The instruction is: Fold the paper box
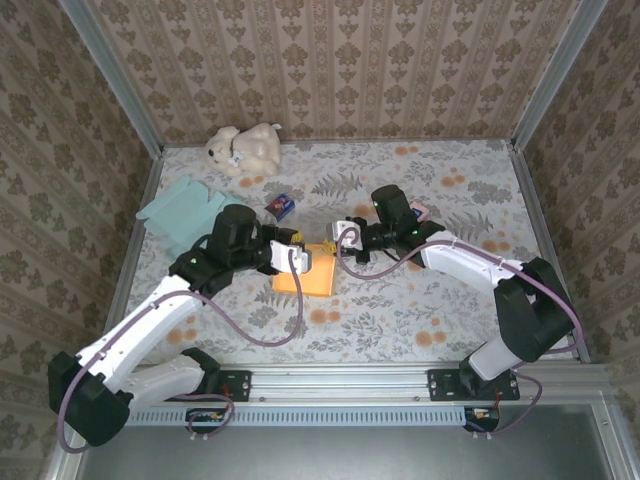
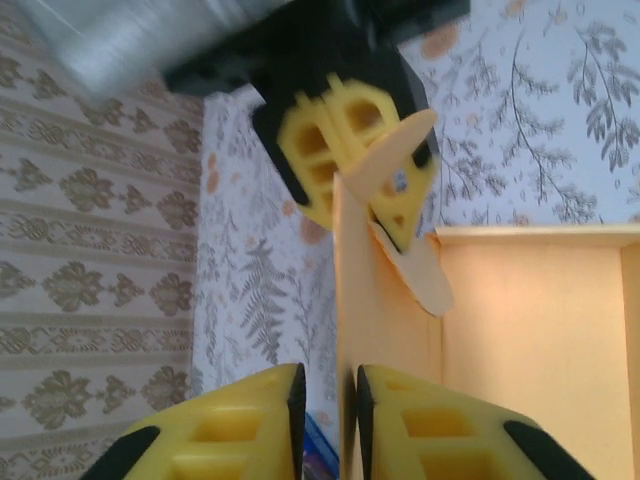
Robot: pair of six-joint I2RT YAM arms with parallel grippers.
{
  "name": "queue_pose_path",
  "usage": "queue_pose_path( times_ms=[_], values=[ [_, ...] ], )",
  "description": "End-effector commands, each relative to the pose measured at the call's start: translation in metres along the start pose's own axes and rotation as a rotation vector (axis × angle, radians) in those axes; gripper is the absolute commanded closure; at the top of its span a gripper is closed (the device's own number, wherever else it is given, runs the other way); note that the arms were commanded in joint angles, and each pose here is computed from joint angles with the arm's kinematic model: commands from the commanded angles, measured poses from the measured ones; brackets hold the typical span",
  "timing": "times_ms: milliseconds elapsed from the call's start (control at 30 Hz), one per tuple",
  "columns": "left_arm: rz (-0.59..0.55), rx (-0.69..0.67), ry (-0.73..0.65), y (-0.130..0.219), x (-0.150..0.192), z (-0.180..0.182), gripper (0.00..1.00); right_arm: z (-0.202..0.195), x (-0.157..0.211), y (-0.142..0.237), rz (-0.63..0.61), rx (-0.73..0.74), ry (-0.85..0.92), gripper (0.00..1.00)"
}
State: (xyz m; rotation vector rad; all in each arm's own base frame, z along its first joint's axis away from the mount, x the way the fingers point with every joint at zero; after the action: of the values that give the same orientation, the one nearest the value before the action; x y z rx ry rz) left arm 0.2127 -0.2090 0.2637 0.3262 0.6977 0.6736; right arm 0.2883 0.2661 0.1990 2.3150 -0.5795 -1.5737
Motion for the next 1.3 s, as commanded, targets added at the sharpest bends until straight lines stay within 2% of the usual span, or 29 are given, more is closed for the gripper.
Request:
queue_pose_path(
  times_ms=[0,200,267,300,333,367,400,433,467,500,533,600,667,733,833,900,1100,1267],
  values=[
    [-0.117,-0.15,0.019,0.025,-0.021,0.025,0.7,-0.004,0.004,0.001,0.0,0.036,0.014,1.0],
    [-0.278,-0.451,0.232,0.068,-0.027,0.069,0.62,-0.003,0.007,0.005,-0.051,0.109,0.028,1.0],
    [-0.319,-0.494,0.321,0.072,-0.027,0.081,0.72,-0.002,0.008,0.006,-0.056,0.125,0.035,1.0],
    [-0.326,-0.522,0.423,0.072,-0.024,0.091,0.74,0.0,0.01,0.006,-0.053,0.132,0.04,1.0],
    [-0.312,-0.586,0.558,0.075,-0.016,0.105,0.69,0.001,0.013,0.007,-0.042,0.147,0.052,1.0],
    [-0.276,-0.679,0.739,0.08,-0.003,0.12,0.55,0.003,0.014,0.006,-0.029,0.162,0.069,1.0],
    [-0.188,-0.781,0.945,0.087,0.016,0.134,0.35,0.005,0.015,0.007,-0.019,0.184,0.085,1.0],
    [-0.114,-0.802,1.048,0.093,0.028,0.144,0.22,0.005,0.014,0.008,-0.023,0.211,0.102,1.0],
    [-0.04,-0.784,1.086,0.097,0.037,0.148,0.05,0.007,0.013,0.01,-0.029,0.221,0.109,1.0],
    [0.025,-0.83,1.198,0.101,0.052,0.15,0.0,0.009,0.011,0.012,-0.041,0.229,0.118,1.0],
    [0.046,-0.871,1.318,0.101,0.066,0.147,0.0,0.011,0.01,0.014,-0.05,0.235,0.127,1.0],
    [0.052,-0.853,1.51,0.097,0.08,0.139,0.0,0.016,0.009,0.014,-0.042,0.225,0.139,1.0],
    [0.152,-0.866,1.713,0.093,0.094,0.115,0.0,0.019,0.009,0.013,-0.023,0.201,0.142,1.0],
    [0.193,-0.822,1.897,0.081,0.102,0.09,0.0,0.022,0.012,0.009,0.006,0.168,0.153,1.0],
    [0.244,-0.794,2.015,0.064,0.104,0.064,0.0,0.024,0.015,0.005,0.01,0.136,0.137,1.0],
    [0.324,-0.811,2.069,0.058,0.104,0.05,0.0,0.025,0.014,0.003,-0.006,0.121,0.129,1.0],
    [0.504,-0.788,2.104,0.044,0.101,0.034,0.0,0.028,0.017,0.001,-0.001,0.094,0.086,1.0],
    [0.536,-0.709,2.157,0.034,0.093,0.033,0.0,0.026,0.015,0.002,0.005,0.094,0.05,1.0]
  ],
)
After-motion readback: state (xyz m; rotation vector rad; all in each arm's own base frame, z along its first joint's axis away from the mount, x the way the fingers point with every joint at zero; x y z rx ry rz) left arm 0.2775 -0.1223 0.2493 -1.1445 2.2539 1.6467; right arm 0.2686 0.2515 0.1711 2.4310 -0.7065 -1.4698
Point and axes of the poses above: each hand's point on the last joint's axis, 136 mm out from that joint toward the fingers, its own y axis back along the fingers, its own z axis along the line the jaws close on, x = y × z, the point moved 5 cm from there along y, back along the fingers
